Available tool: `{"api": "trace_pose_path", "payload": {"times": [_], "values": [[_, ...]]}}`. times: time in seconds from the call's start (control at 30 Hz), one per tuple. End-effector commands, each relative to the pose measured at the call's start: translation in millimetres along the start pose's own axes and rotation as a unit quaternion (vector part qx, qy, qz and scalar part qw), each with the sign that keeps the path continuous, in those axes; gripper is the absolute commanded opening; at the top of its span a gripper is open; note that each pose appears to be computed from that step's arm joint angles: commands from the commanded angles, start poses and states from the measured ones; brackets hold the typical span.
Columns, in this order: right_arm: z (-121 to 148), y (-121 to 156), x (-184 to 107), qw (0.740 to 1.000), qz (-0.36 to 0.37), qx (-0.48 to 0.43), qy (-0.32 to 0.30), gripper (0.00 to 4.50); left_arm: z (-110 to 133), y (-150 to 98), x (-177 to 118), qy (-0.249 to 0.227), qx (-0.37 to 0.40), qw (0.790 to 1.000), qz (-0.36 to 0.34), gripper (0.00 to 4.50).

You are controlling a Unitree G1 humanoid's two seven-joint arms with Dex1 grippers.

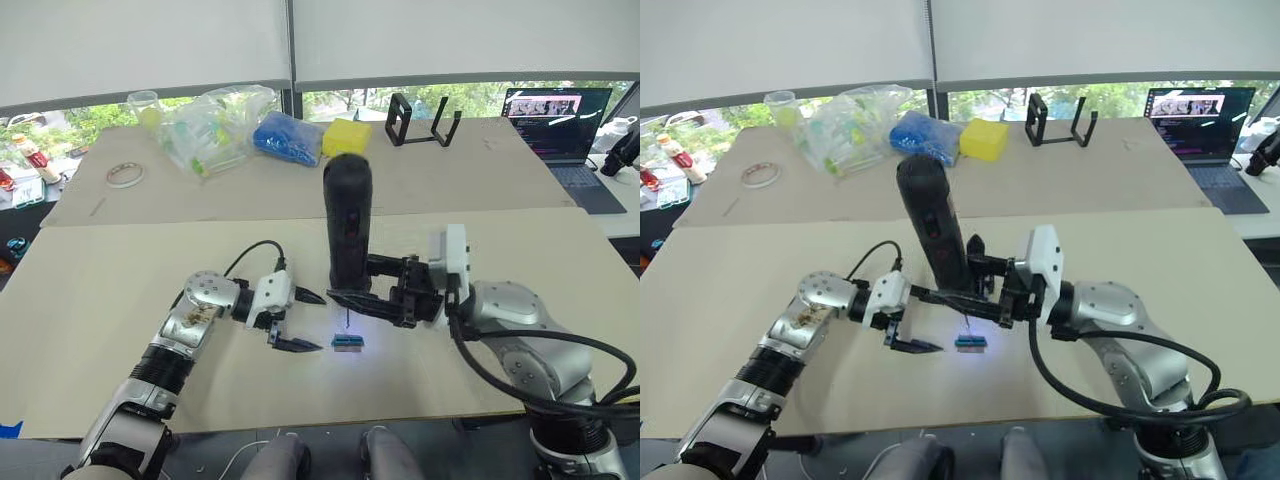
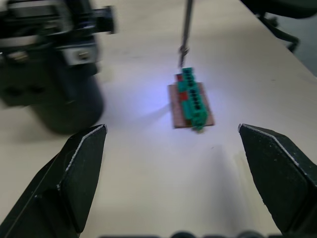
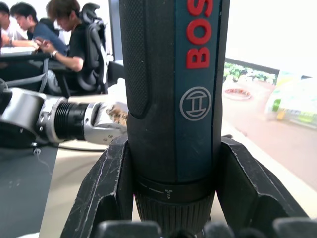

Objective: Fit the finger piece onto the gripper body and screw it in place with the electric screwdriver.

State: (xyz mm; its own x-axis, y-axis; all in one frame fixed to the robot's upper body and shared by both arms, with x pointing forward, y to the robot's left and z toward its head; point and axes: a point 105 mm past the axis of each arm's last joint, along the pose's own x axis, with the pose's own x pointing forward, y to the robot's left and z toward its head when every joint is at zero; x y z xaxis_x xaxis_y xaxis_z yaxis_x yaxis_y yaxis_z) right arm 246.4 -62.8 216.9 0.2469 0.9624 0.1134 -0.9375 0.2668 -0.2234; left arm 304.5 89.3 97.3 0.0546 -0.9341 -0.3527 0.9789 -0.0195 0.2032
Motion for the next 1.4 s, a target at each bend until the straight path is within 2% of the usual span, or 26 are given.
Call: {"api": "trace_pose_path", "payload": {"times": [0.03, 0.17, 0.43, 0.83, 0.93, 1.0, 1.2, 1.4], "values": [[25.7, 3.0, -1.0, 0.999, 0.009, -0.023, -0.031, 1.91, 14.3, 11.6, -7.5, -0.023, 0.003, 0.999, 0.039, 4.50], [37.7, -0.1, 0.5, 0.999, 0.012, -0.023, -0.037, 1.91, 13.9, 20.6, -1.8, -0.026, 0.003, 0.997, 0.068, 4.50], [61.3, -1.8, 4.5, 0.999, 0.024, -0.015, -0.046, 1.91, 16.2, 29.2, 32.4, -0.043, 0.005, 0.996, 0.083, 4.50], [66.6, -1.7, 0.2, 0.999, 0.017, -0.014, -0.027, 1.91, 18.6, 41.4, 60.7, -0.074, -0.014, 0.991, 0.107, 4.50], [66.5, -2.2, -2.4, 1.000, 0.012, -0.016, -0.021, 1.91, 18.3, 39.4, 63.3, -0.075, -0.001, 0.993, 0.091, 3.61], [66.7, -1.0, -3.5, 1.000, 0.012, -0.015, -0.020, 1.91, 21.7, 37.9, 65.3, -0.083, 0.003, 0.994, 0.069, 2.73], [65.7, 4.8, -5.9, 1.000, 0.018, 0.000, -0.017, 1.91, 38.7, 34.9, 80.1, -0.094, 0.055, 0.994, -0.018, 2.76], [65.6, 8.2, -7.5, 1.000, 0.019, 0.002, -0.012, 1.91, 52.4, 44.9, 88.8, -0.097, 0.078, 0.992, -0.036, 2.76]]}}
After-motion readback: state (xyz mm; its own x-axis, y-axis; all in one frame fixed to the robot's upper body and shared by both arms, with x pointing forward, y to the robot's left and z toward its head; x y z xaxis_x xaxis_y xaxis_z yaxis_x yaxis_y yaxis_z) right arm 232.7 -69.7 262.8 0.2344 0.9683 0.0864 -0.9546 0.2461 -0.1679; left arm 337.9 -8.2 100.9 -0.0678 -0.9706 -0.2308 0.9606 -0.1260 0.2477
